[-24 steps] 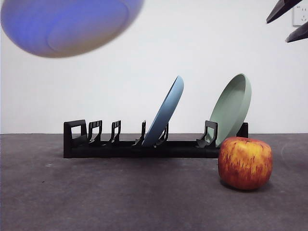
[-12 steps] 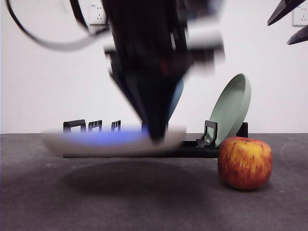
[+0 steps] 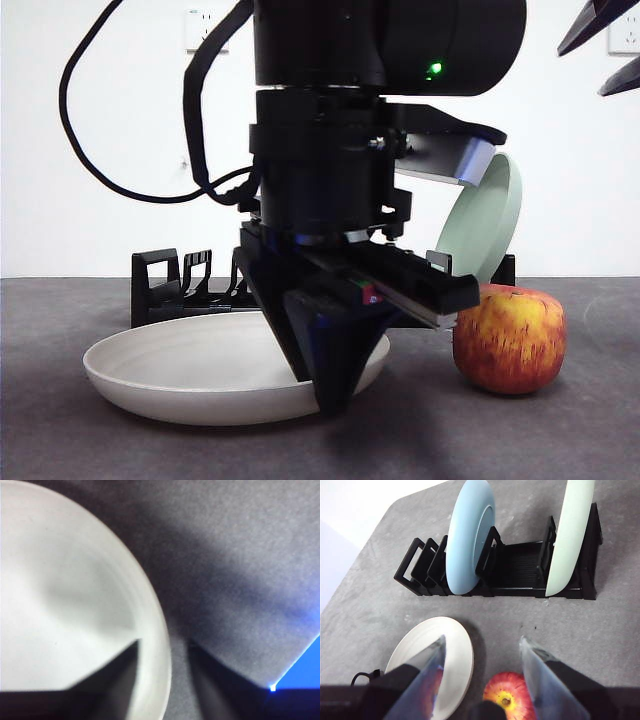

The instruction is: Take the yellow plate from the plate rack,put the plate on the table,take the apple from the table,put the apple in the plate

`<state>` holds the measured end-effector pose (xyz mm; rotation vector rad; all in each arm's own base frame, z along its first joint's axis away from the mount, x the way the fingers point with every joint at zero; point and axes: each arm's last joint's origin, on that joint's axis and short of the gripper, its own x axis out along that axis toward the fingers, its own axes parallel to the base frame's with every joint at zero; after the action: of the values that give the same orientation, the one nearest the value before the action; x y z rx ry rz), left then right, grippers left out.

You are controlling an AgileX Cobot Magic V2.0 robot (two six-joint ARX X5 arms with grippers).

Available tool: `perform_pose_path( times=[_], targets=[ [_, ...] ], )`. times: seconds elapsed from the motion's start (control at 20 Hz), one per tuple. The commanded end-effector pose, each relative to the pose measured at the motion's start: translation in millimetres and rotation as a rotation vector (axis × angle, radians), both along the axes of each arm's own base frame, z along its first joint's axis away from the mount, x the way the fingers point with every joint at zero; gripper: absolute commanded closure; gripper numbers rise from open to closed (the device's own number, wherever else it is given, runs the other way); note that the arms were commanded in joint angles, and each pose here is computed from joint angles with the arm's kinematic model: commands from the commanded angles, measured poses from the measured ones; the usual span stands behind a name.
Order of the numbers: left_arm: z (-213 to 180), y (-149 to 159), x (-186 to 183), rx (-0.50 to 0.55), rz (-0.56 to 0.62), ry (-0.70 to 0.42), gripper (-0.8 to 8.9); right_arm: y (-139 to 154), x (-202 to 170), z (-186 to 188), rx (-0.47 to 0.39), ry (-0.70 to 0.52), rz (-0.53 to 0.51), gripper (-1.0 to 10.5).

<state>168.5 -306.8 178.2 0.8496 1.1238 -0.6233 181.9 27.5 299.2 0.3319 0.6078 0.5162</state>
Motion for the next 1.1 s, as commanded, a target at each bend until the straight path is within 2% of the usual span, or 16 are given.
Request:
perform_pose_path(
  times=[0.05,0.2,0.35,0.55,0.7,0.9,1.1],
  targets=[
    [15,5,-2,-0.038,0.007,-0.023,5.08,1,0,1,-0.01,-0.016,0.009,6.9],
    [62,18,-8,-0.164,0.021,-0.137,5.08,7,-1,1,-0.046,-0.044,0.064,6.6],
    [127,49,-21,-0.365,0.059,-0.309,5.08,19,0,-1,-0.093,-0.024,0.1,4.9],
    [202,108,-48,-0.596,0.162,-0.581,5.08,46,6,-14,-0.303,0.08,0.164,3.7],
    [236,158,-70,-0.703,0.272,-0.747,5.08,72,17,-31,-0.436,0.153,0.21,3.7],
    [257,205,-93,-0.824,0.342,-0.84,5.08,100,31,-69,-0.601,0.26,0.241,3.7],
    [263,227,-105,-0.885,0.356,-0.862,5.08,116,49,-106,-0.653,0.345,0.279,3.8]
  ],
)
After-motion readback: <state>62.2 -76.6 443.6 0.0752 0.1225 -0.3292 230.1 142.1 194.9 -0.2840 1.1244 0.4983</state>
